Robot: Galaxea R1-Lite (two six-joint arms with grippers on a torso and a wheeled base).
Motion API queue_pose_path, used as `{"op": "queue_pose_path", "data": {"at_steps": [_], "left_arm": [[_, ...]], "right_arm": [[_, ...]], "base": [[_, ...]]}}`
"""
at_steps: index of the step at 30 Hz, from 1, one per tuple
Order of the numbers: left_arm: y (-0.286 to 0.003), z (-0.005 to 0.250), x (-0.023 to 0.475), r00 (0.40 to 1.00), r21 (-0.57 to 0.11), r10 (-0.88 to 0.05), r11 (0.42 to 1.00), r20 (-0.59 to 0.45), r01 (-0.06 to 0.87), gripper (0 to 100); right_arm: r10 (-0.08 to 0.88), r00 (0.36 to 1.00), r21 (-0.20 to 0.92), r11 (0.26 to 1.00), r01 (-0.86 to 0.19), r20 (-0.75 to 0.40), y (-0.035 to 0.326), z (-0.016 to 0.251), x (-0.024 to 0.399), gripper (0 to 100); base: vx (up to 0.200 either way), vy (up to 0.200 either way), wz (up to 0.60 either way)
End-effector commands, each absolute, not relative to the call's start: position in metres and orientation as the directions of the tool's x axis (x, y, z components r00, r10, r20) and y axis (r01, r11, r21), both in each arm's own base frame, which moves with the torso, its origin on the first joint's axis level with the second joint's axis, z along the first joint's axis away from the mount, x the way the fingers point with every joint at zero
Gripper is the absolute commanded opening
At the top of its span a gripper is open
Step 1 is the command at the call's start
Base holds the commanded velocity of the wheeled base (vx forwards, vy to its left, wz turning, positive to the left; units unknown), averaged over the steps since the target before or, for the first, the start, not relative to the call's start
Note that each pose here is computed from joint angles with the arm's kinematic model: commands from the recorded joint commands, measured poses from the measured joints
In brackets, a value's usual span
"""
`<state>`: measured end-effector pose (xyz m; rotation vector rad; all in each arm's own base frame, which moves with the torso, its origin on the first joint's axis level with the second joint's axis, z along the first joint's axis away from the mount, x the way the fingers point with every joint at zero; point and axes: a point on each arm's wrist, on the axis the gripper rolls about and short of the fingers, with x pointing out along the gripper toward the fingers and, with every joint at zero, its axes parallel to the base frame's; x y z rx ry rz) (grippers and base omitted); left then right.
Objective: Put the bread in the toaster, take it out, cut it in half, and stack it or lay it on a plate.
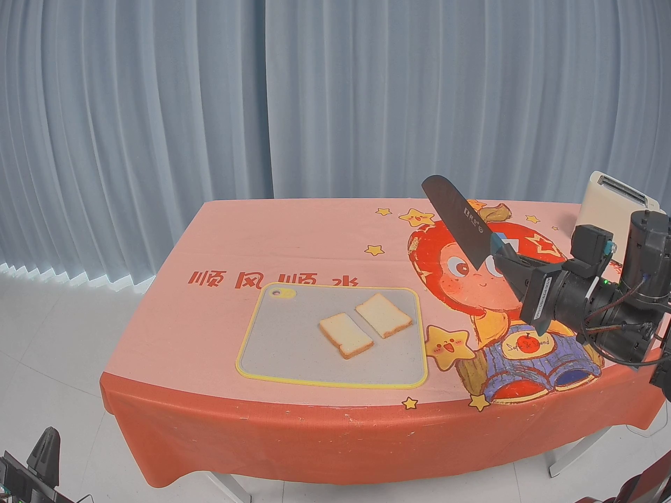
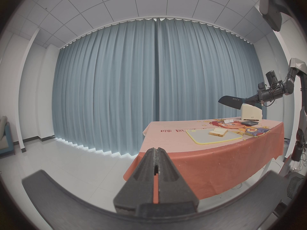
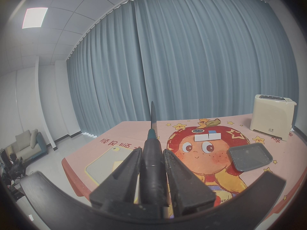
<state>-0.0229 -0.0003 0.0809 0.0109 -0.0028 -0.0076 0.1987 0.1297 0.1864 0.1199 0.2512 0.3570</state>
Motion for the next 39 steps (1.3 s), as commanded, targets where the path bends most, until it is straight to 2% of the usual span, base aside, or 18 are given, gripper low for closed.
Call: {"op": "queue_pose_path", "data": {"at_steps": [1,39], "left_arm": [[0.0,0.076,-0.022,1.0,0.011,-0.008,1.0,-0.006,0.008,0],[0.0,0.076,-0.022,1.0,0.011,-0.008,1.0,-0.006,0.008,0]], "right_arm": [[0.358,0.907,0.161,0.931,-0.328,-0.223,0.13,0.186,0.199,0],[0.294,0.927,0.164,0.951,-0.261,-0.234,0.115,0.183,0.213,0]], "base": [[0.0,0.0,0.0],[0.0,0.0,0.0]]}}
